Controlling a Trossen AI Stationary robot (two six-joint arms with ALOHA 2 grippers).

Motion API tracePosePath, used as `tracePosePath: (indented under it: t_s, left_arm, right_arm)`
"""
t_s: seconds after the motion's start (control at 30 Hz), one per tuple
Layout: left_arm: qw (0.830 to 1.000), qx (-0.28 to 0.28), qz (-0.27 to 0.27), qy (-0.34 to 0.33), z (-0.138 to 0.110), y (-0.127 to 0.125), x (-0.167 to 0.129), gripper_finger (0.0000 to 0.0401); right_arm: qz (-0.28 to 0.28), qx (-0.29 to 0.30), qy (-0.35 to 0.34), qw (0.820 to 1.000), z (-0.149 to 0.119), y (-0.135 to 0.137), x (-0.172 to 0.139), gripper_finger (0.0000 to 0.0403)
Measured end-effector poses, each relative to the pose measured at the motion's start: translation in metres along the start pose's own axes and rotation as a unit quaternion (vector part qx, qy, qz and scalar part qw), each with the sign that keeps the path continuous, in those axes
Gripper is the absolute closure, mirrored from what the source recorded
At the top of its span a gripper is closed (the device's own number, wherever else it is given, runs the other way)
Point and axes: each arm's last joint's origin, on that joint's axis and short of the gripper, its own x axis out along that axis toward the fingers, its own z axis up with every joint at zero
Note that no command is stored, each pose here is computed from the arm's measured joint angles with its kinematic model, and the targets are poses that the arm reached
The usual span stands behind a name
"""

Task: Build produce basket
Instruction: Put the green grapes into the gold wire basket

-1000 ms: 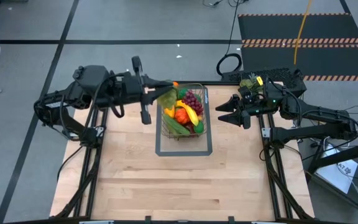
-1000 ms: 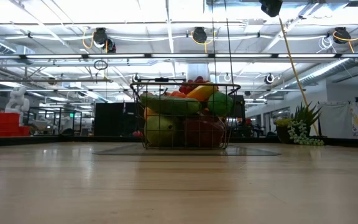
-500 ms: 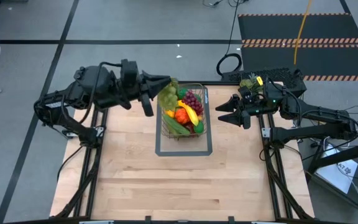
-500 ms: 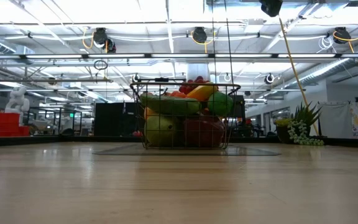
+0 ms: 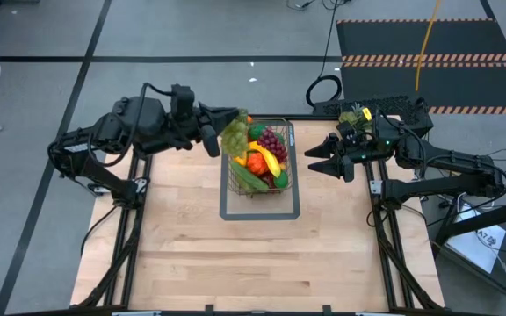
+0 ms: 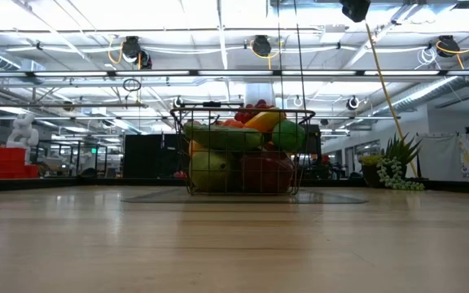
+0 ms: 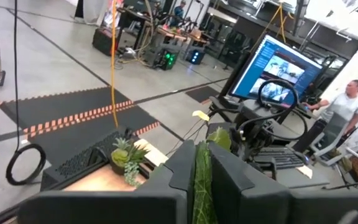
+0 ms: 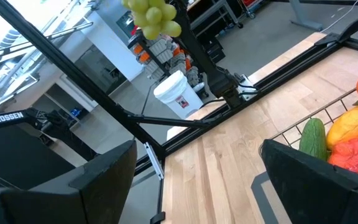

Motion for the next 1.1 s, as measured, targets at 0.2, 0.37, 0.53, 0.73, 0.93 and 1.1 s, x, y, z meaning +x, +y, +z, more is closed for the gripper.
tracePosePath:
  t_s: [0.2,0.37,0.53,0.73,0.93,1.1]
  left_arm:
    - [1.000,-0.005,0.007,0.013,-0.003,0.001,0.000,0.0376]
    - [0.999,-0.012,0.018,0.030,-0.011,0.001,0.008,0.0392]
    - [0.996,0.016,0.033,0.080,-0.037,-0.005,0.026,0.0367]
    - [0.985,0.035,0.074,0.151,-0.081,-0.009,0.059,0.0382]
    - [0.975,0.048,0.102,0.191,-0.117,-0.009,0.092,0.0387]
    - [0.956,0.071,0.129,0.255,-0.148,0.002,0.115,0.0367]
  right_arm:
    - [0.000,0.003,0.000,1.000,0.000,0.000,0.000,0.0062]
    - [-0.001,0.003,0.001,1.000,0.000,0.000,0.000,0.0062]
    - [-0.003,-0.006,0.004,1.000,-0.001,-0.001,0.000,0.0062]
    - [-0.012,-0.002,0.017,1.000,-0.003,-0.003,0.000,0.0062]
    - [-0.014,-0.001,0.019,1.000,-0.004,-0.003,0.000,0.0062]
    - [-0.011,0.000,0.015,1.000,-0.003,-0.001,-0.004,0.0062]
